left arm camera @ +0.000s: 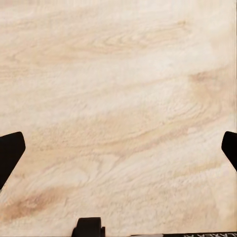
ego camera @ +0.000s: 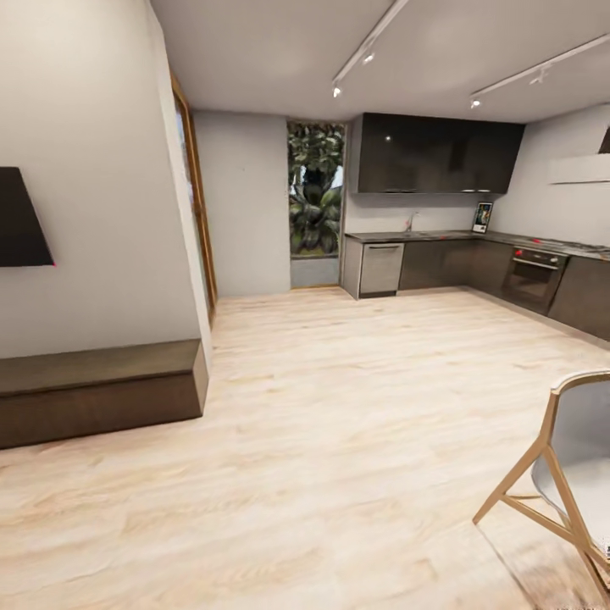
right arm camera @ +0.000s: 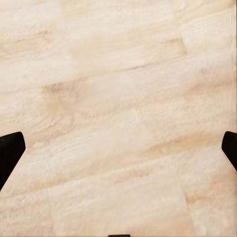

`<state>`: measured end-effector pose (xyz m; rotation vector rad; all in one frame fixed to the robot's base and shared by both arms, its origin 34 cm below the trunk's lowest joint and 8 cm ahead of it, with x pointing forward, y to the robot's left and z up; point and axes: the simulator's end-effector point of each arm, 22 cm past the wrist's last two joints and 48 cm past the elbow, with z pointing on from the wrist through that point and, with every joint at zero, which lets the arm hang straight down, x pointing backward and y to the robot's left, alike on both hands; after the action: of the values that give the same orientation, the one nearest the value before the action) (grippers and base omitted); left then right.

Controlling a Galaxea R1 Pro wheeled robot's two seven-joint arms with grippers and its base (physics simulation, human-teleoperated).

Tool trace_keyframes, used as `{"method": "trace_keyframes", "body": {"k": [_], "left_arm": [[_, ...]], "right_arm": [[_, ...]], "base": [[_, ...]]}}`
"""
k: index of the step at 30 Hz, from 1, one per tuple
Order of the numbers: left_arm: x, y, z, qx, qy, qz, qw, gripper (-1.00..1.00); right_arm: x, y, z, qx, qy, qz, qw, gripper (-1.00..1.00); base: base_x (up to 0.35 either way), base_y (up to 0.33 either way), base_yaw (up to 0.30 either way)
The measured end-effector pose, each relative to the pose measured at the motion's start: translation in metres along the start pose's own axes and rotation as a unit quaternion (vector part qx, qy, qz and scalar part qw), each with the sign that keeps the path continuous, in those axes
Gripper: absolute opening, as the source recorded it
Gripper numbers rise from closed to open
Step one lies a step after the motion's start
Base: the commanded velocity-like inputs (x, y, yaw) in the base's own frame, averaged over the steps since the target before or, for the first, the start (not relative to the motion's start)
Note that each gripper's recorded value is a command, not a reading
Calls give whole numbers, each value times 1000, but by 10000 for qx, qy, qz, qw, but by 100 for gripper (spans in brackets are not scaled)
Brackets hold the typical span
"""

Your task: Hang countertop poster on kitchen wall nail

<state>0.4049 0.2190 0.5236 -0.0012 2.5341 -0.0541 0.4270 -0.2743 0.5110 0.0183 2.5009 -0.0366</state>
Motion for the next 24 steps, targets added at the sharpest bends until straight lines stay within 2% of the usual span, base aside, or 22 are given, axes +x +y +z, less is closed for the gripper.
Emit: {"method": "trace_keyframes", "body": {"k": [10, 14, 18, 24], "left_arm": [[0, 0, 0, 2, -3, -1, 10000, 100], [0, 0, 0, -3, -2, 1, 10000, 100], [1, 0, 0, -1, 13, 1, 10000, 100], [1, 0, 0, -2, 29, 3, 10000, 100]], "right_arm": [[0, 0, 0, -2, 0, -3, 10000, 100], [0, 0, 0, -2, 2, -3, 10000, 100], [0, 0, 0, -3, 1, -5, 10000, 100], [0, 0, 0, -4, -7, -14, 10000, 100]], "base": [[330, 0, -300], [124, 0, -278], [148, 0, -95], [305, 0, -15]]}}
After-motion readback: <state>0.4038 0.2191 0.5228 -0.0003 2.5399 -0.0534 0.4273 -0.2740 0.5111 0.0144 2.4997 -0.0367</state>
